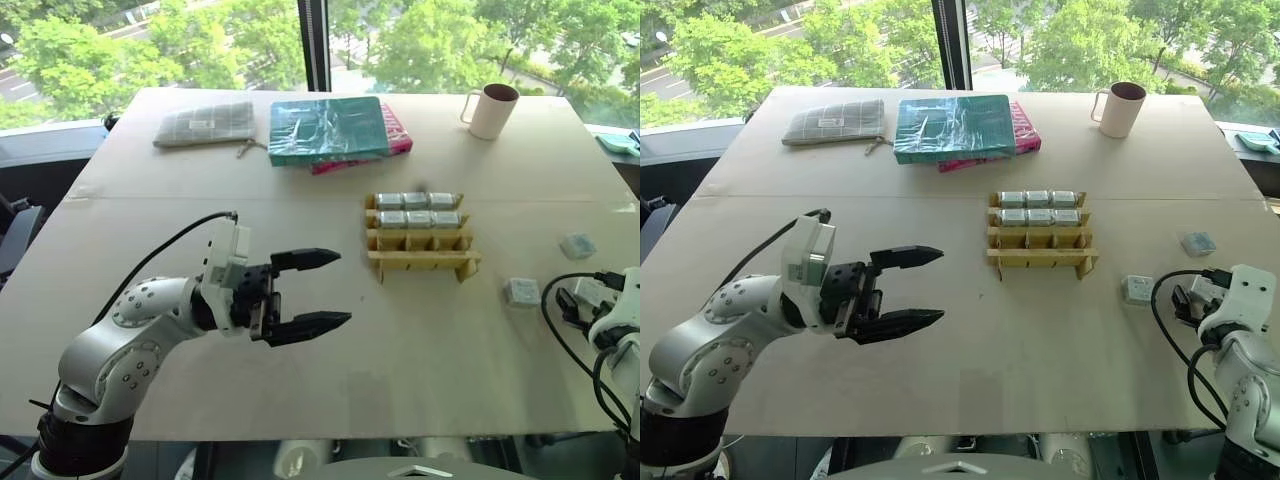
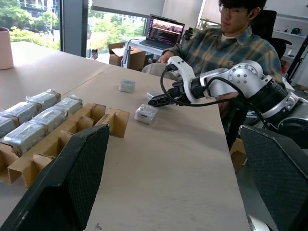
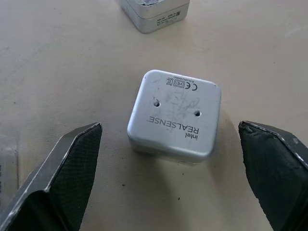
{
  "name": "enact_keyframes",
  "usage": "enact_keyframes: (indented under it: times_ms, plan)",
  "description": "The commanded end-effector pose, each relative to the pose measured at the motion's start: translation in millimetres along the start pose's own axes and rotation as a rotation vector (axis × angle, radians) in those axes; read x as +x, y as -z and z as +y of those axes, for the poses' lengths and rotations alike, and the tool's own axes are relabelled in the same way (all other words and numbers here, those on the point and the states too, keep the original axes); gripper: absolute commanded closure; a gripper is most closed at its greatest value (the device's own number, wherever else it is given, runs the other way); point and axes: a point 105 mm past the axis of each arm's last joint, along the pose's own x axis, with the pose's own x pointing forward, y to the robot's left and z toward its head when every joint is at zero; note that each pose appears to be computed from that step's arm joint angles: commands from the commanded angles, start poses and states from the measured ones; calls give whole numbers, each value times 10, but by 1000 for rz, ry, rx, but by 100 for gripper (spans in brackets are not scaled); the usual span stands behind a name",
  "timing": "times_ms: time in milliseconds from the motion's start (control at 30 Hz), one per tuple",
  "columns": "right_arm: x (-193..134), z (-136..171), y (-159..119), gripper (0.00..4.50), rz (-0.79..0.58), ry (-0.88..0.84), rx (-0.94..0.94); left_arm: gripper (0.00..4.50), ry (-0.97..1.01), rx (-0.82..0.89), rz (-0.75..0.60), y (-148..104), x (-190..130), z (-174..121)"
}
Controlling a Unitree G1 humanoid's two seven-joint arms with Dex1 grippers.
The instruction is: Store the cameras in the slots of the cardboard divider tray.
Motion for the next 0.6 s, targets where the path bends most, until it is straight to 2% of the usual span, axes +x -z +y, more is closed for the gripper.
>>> enact_keyframes:
  times_ms: [33,167,300,367,433,500,600]
  plan:
    - [-6,18,-110,0,-42,0,-5,3,38,48,4,-64,-7,-63]
    - [15,29,-121,0,-41,-1,-2,3,56,53,9,-67,-12,-75]
    - [41,48,-84,121,-17,-5,-14,0,65,58,11,-73,-6,-68]
    - [42,66,-66,238,-9,-12,-28,0,67,58,10,-77,0,-62]
    - [29,68,-79,259,-14,-13,-38,0,52,43,11,-66,6,-42]
    - [-10,51,-134,259,-38,-10,-96,0,-4,21,-4,-71,29,28]
    - [-181,205,-383,259,-178,-98,-372,0,-124,-49,-47,-109,77,193]
